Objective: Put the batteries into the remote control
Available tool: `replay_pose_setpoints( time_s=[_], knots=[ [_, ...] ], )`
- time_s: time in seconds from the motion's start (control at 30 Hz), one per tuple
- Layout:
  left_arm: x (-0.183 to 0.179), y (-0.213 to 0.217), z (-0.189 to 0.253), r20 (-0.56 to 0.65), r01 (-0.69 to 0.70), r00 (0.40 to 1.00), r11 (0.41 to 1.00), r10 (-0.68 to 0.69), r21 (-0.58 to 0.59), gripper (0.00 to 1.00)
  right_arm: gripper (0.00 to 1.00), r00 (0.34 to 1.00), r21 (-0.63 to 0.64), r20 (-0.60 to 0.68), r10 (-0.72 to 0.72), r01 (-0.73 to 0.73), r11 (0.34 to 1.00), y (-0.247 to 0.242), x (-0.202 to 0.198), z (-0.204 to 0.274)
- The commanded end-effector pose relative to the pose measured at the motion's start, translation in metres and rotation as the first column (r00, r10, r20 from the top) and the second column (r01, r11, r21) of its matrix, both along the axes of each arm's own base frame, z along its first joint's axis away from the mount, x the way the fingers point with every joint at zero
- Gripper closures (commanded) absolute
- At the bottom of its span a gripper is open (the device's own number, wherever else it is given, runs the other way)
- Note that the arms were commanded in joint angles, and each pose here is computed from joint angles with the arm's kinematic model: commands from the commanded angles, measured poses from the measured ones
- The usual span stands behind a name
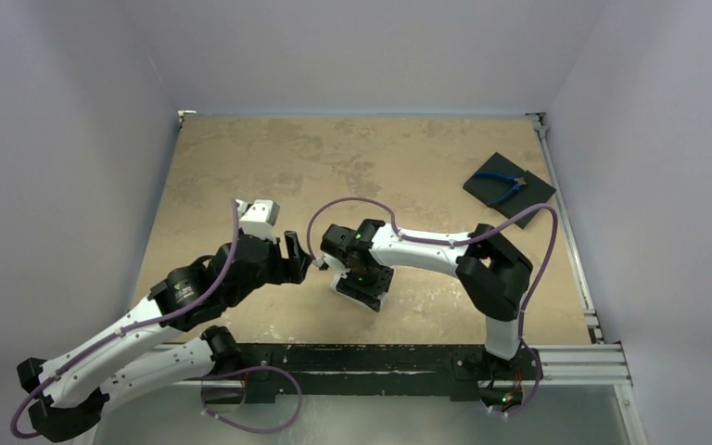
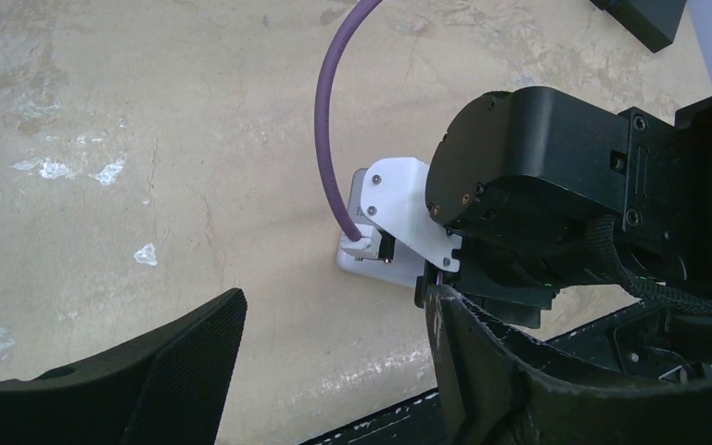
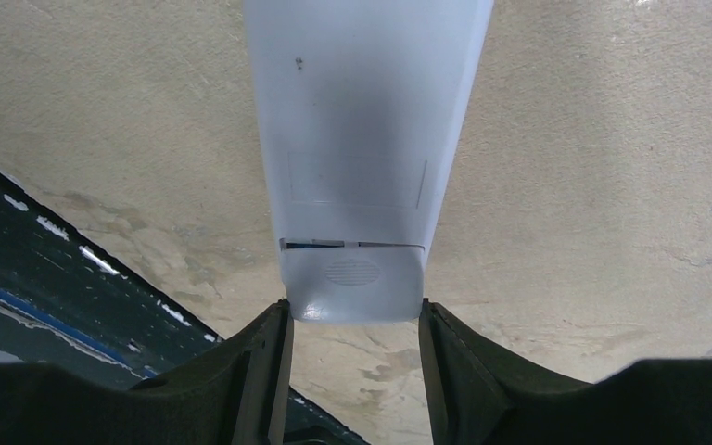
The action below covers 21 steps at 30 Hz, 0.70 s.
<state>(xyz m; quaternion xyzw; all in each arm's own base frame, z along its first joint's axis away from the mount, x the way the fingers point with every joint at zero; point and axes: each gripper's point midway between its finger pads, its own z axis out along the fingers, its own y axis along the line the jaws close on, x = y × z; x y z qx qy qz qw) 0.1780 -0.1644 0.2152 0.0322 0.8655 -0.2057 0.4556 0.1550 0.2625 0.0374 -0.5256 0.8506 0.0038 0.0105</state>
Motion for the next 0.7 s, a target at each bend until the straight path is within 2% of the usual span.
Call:
replay_pose_setpoints(
  time_s=[0.0,0.67],
  knots=[
    [0.001,0.002,0.004,0.022,-0.012,1.0,1.0,0.012,-0.005,0.29,0.88,1.0,0.086,0.008,-0.015,0.014,0.996,0.022,0.003,0.011],
    [-0.003,0.0,0.005,0.025,-0.002,1.0,1.0,0.002,-0.009,0.29,0.85,0.987,0.124,0.034,-0.154,0.149,0.981,0.035,0.018,0.002]
  ],
)
